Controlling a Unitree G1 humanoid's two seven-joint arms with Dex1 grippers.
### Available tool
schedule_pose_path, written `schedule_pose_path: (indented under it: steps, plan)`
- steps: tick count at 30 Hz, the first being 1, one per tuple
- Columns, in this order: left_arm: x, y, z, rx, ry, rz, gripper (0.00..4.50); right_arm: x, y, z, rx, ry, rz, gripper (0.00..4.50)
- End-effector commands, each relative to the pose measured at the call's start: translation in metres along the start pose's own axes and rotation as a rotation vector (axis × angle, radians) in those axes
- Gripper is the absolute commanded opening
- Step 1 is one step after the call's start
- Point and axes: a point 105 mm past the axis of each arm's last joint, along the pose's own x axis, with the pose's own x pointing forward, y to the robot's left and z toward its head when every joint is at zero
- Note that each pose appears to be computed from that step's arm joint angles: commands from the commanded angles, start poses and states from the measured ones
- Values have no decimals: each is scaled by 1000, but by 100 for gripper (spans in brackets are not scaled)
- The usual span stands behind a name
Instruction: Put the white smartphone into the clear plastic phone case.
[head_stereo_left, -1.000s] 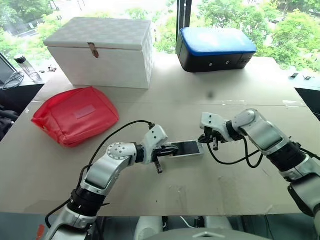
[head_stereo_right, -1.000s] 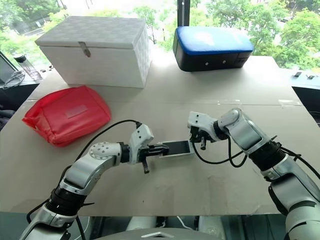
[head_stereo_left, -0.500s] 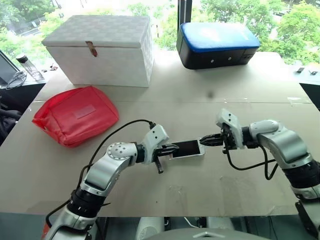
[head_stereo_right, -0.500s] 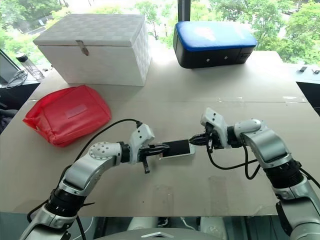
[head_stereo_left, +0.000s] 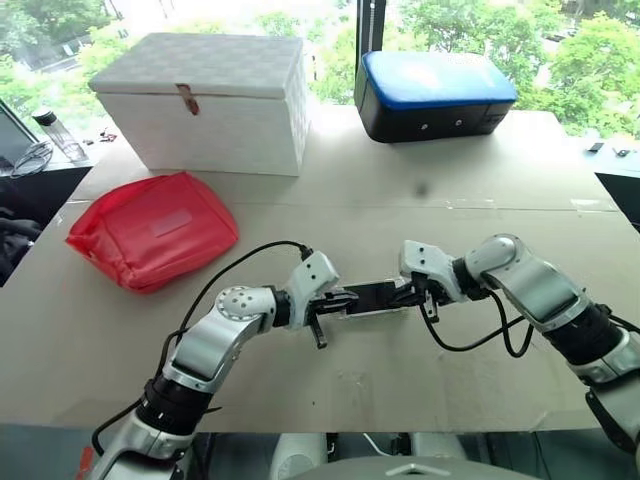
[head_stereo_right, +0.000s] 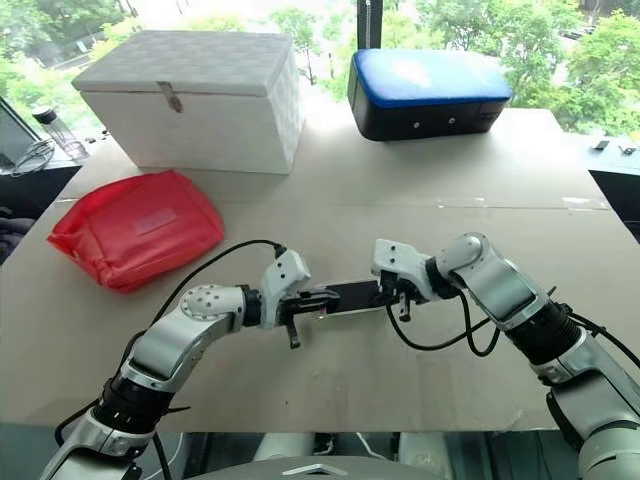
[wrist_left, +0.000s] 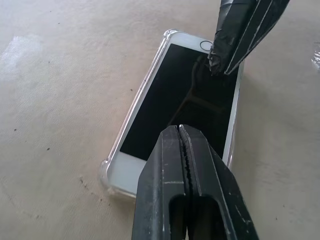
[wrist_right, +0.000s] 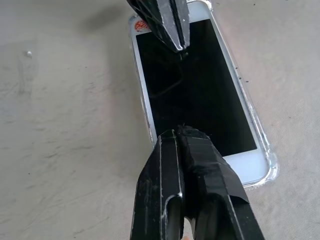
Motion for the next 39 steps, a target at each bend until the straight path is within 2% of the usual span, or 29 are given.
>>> schedule_pose_path:
  steps: [1,5,10,13,25,39]
  plan:
    - [-3,0,-17,-35,63,21,2,15,18,-69,222,202,44,0]
    - [-3,0,-18,-39,63,24,2,12,26,-81,234,240,77,0]
    - [-3,0,-18,-36,64,27,2,4,30,-75,222,220,94,0]
    - [-1,-1,-18,-40,59,27,2,2,27,-82,222,248,80,0]
    - [2,1,-16,-36,52,31,2,11,16,-100,252,316,71,0]
    - [1,1,-14,-37,50,40,2,24,33,-105,205,352,192,0]
